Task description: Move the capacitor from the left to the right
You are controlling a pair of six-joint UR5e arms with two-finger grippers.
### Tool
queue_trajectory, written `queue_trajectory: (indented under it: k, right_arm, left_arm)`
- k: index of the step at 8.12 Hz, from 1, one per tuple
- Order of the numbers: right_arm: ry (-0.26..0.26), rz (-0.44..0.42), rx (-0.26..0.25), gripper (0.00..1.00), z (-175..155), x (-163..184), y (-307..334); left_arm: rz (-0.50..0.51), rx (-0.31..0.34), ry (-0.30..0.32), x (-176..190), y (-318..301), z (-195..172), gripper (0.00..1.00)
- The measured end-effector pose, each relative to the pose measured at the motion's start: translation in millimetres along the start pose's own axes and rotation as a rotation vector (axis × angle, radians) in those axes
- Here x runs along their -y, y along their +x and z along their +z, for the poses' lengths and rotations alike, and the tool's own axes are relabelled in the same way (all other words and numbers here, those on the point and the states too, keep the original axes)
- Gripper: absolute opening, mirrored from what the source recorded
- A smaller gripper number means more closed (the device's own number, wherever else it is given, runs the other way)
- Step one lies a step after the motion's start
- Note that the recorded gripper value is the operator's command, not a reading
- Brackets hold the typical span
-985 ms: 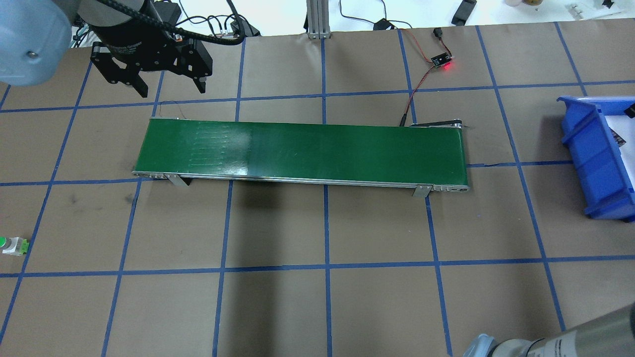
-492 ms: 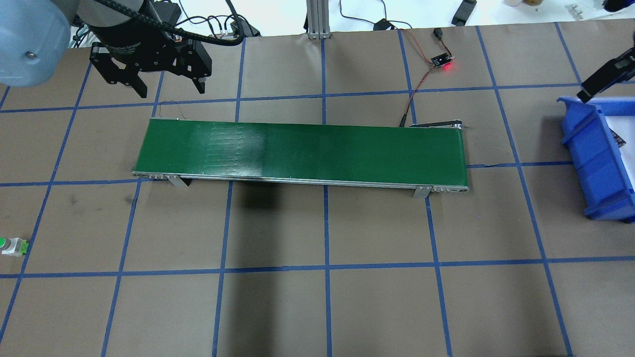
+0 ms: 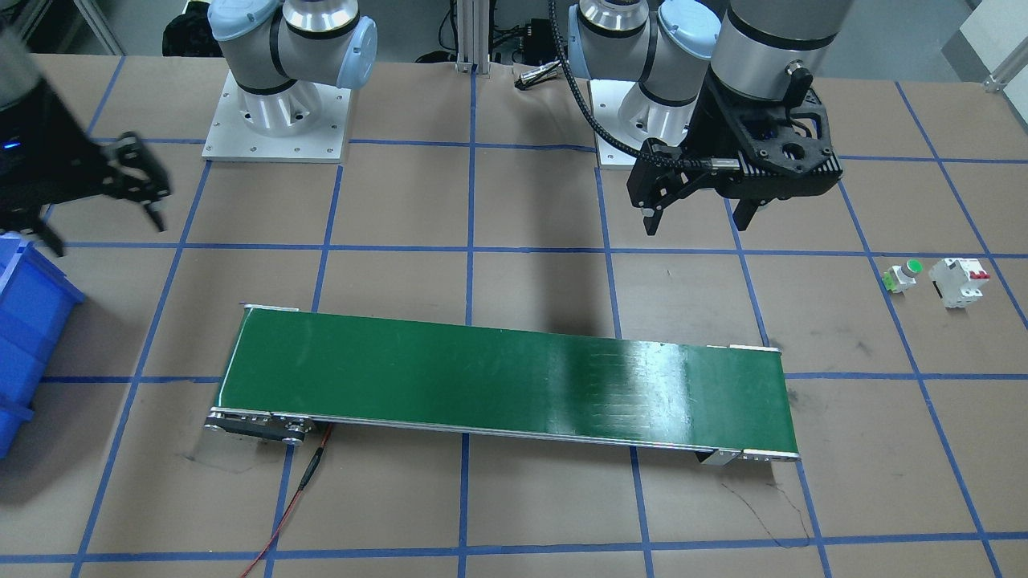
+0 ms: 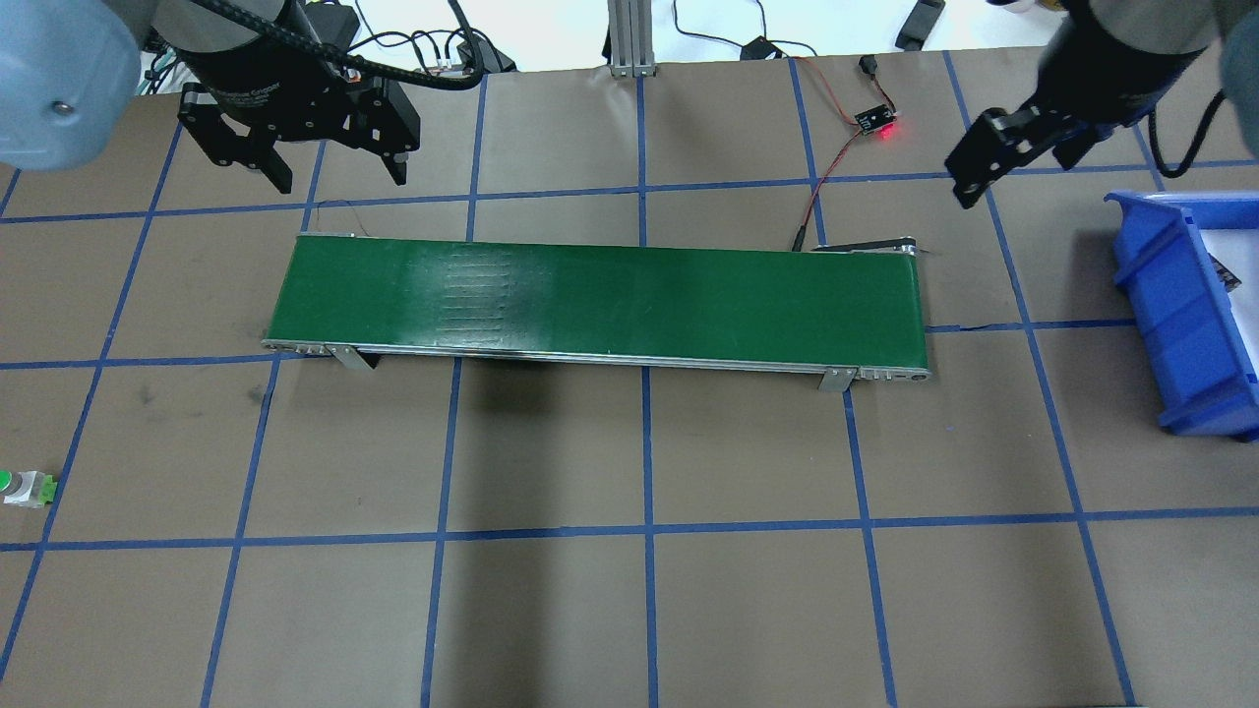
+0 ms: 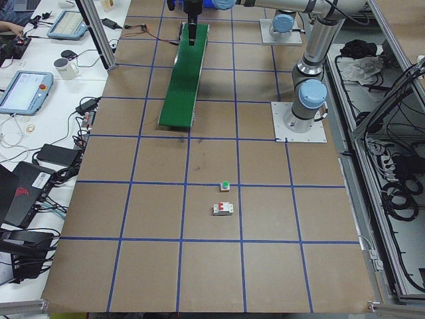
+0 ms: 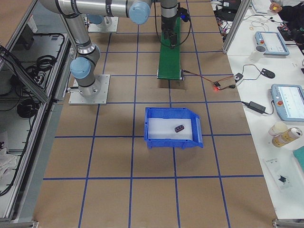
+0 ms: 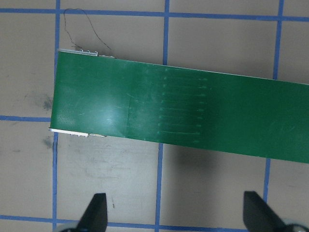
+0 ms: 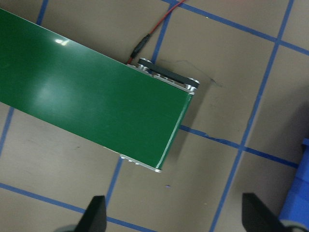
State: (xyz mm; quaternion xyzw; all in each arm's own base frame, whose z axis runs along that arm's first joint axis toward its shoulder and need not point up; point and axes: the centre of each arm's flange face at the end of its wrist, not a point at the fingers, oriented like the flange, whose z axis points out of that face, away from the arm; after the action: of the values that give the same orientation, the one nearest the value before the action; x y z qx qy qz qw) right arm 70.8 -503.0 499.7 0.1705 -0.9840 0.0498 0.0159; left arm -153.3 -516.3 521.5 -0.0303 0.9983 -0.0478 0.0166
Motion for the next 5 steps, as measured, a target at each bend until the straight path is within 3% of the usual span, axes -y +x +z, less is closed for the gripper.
queue_trajectory:
  k: [2, 5]
  right_arm:
    - [0.002, 0.036, -0.003, 1.00, -11, 5, -74]
    - [-0.009, 0.053, 0.010, 1.00, -15, 2, -109]
  left_arm:
    - [0.000, 0.000, 0.000, 0, 0, 0, 1.00]
    - [-0.001, 0.000, 0.000, 0, 0, 0, 1.00]
